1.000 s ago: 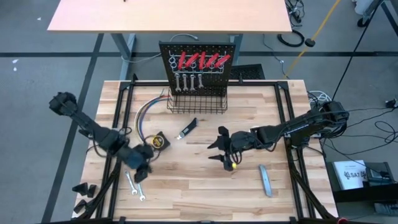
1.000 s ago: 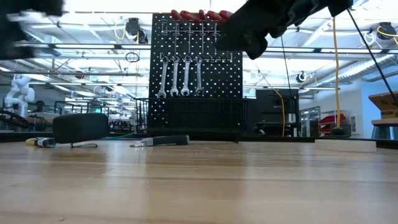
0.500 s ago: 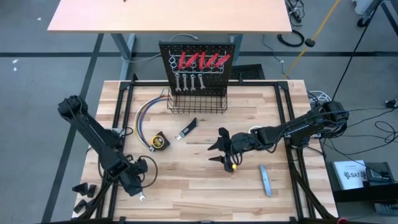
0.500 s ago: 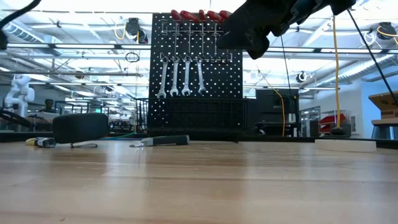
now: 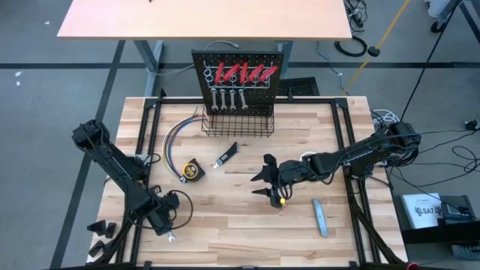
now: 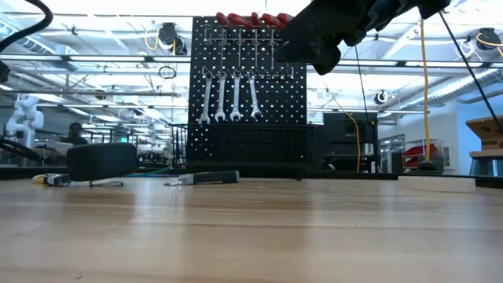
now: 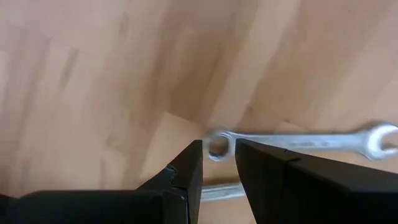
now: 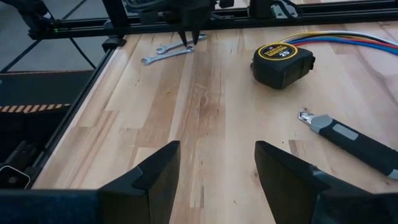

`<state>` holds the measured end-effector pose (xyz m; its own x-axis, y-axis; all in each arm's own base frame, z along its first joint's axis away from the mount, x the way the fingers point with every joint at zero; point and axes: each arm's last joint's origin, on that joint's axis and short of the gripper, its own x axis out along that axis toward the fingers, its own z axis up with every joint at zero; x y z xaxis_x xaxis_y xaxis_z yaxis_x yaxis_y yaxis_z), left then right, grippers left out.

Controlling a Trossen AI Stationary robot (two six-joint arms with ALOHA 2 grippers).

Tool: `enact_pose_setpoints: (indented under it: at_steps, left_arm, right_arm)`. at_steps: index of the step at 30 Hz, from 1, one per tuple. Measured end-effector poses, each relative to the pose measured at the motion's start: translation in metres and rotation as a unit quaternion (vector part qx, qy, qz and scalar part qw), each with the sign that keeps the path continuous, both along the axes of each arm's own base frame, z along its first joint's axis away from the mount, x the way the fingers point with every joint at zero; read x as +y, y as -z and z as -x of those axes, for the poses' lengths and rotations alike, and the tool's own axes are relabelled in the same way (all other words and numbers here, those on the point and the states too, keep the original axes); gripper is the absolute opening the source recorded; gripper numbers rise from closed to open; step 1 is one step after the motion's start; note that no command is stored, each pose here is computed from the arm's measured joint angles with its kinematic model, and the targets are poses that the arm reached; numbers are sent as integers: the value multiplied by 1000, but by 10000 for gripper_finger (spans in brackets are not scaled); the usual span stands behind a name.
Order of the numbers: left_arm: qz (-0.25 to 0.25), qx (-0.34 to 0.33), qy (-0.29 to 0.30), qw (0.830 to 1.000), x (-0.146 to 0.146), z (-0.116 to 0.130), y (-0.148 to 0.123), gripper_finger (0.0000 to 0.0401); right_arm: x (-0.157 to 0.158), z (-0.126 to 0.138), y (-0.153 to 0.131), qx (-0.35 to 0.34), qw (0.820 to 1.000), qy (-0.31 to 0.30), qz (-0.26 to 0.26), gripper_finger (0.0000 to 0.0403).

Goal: Hang tools onto peg board
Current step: Hang the right wrench on the peg board

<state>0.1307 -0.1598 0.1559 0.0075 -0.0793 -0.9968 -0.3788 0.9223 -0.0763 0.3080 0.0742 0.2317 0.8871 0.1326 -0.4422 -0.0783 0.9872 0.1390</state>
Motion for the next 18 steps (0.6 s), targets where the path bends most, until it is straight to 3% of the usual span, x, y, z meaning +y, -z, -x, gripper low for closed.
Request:
enact_pose_setpoints:
  at_steps: [12,18]
  left_arm:
    - [-4,7,-3,1000,1,1,1,100]
    - [-7,12,-17,1000,8,7,15,100]
  right_arm:
    - [0,0,0,0,1000,0,0,199]
    - [0,0,0,0,1000,0,0,199]
